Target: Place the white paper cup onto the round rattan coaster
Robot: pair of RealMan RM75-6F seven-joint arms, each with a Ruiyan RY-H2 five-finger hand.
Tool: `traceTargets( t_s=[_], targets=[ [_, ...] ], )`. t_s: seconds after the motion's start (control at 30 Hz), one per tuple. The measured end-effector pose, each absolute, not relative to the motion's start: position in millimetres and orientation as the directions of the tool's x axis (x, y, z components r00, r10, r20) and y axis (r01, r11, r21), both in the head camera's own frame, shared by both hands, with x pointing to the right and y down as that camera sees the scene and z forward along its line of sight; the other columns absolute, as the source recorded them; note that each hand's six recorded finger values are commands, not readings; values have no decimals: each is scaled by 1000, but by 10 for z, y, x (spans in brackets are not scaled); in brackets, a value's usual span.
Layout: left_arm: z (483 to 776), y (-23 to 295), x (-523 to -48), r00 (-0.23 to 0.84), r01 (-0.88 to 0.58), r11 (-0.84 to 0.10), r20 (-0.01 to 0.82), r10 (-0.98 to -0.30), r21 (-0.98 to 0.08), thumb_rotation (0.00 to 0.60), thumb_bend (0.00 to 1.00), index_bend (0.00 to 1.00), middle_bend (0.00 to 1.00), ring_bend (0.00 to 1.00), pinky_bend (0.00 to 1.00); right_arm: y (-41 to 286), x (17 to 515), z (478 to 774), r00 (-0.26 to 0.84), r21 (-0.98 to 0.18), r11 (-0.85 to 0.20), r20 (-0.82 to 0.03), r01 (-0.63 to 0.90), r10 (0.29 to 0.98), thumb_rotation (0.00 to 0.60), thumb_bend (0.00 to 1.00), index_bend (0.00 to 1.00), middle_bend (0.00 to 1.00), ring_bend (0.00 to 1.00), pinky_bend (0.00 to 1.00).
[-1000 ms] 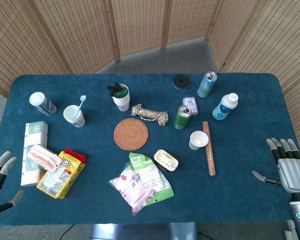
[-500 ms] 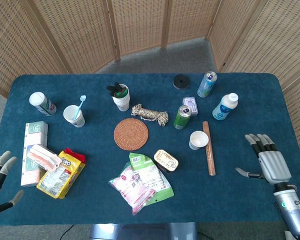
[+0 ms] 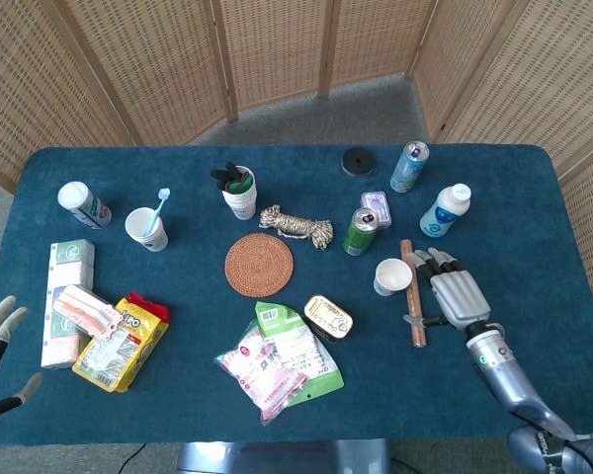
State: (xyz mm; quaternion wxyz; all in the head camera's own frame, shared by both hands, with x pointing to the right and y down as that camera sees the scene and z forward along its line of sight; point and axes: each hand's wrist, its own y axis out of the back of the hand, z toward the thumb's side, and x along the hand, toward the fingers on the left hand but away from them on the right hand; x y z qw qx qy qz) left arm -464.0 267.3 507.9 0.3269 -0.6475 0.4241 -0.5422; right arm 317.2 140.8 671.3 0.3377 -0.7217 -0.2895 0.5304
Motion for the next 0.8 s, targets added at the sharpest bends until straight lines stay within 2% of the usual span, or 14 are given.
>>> traceTargets(
  t_s=[0.1,0.2,0.57,0.7,0.8],
  targets=[
    [5088,2664,-4651,48,-195,-427,426,-904,-883,600,318,0,0,0,0,1349,3087,6787,267,-789,-611,-579,55,771,394,0,0,0,0,144],
    [5107,2662,-4657,44,-194,-432,432,-901,-881,600,318,0,0,0,0,1324,3018,6844,268,-785,-618,-587,42,764,429,0,0,0,0,144],
    [5162,2647,-4676,35,-193,-445,447,-894,-875,600,317,0,0,0,0,1231,2820,7008,265,-791,-610,-578,53,772,594,0,0,0,0,231],
    [5176,2632,-4682,32,-194,-446,449,-893,-874,600,317,0,0,0,0,1213,2769,7049,266,-801,-596,-561,66,784,600,0,0,2,12,275],
    [5193,2622,-4689,29,-194,-450,453,-891,-872,600,318,0,0,0,0,1213,2743,7076,269,-806,-586,-548,83,792,600,9,21,83,107,317]
  ],
)
